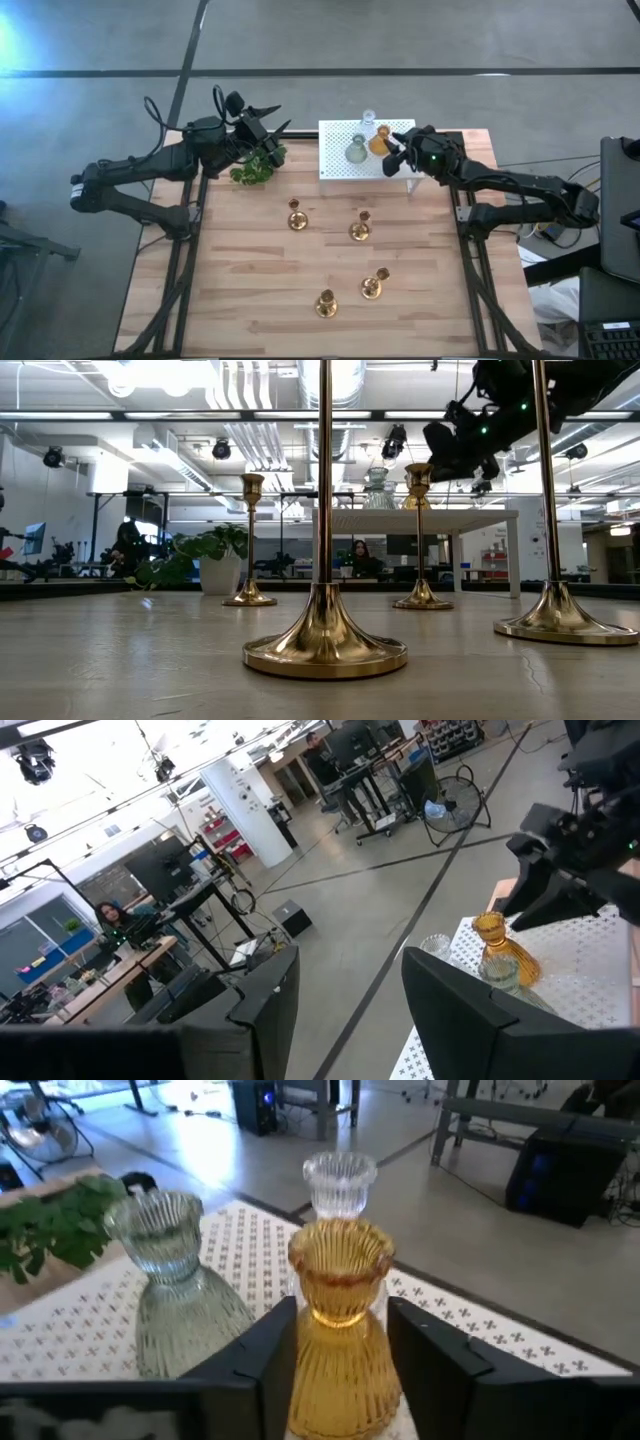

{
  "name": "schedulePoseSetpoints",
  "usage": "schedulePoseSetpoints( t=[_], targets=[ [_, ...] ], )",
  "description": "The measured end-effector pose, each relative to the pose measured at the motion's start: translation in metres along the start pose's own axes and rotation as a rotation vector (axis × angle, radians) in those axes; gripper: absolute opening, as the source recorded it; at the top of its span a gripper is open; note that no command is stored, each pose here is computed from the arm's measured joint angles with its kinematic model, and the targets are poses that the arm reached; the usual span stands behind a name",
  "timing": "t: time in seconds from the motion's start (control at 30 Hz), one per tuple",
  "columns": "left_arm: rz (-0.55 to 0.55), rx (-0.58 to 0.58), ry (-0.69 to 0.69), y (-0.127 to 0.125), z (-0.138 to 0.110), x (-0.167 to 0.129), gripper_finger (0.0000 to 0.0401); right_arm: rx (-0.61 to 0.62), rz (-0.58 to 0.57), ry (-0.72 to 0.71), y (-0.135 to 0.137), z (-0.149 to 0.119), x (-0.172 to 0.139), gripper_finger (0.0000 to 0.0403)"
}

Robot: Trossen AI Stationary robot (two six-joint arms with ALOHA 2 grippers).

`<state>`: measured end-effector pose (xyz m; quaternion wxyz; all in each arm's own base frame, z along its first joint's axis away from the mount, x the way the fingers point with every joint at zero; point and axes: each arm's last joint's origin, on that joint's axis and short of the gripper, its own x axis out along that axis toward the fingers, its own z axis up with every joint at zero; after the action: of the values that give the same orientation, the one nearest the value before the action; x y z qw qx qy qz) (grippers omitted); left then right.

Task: Pick & Place candle stick holders
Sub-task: Put the golden candle holder on the shelf

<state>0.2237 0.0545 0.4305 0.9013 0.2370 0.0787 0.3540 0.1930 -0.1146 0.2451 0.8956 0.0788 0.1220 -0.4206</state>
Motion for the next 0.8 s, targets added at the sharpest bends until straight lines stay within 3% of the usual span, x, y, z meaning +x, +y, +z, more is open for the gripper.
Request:
schedulePoseSetpoints(
  t=[0.17, 0.33, 0.43, 0.57, 0.8],
  targets=[
    [0.003, 0.002, 0.001, 0.001, 0.0, 0.0, 0.0183, -0.01, 0.031, -0.037, 0.0, 0.022, -0.011, 0.0185],
    [0.01, 0.002, 0.005, 0.002, -0.001, 0.001, 0.0183, -0.16, 0.069, -0.04, 0.004, 0.052, -0.018, 0.0198],
    [0.012, 0.003, 0.006, 0.002, -0.001, 0.001, 0.0183, -0.221, 0.009, -0.011, 0.002, 0.064, -0.014, 0.0197],
    [0.013, 0.003, 0.009, 0.003, -0.002, 0.002, 0.0183, -0.155, -0.046, 0.01, -0.003, 0.077, -0.005, 0.0191],
    [-0.008, 0.032, 0.065, 0.0, -0.008, 0.002, 0.0183, -0.097, -0.04, -0.063, -0.002, 0.106, -0.01, 0.0173]
  ],
)
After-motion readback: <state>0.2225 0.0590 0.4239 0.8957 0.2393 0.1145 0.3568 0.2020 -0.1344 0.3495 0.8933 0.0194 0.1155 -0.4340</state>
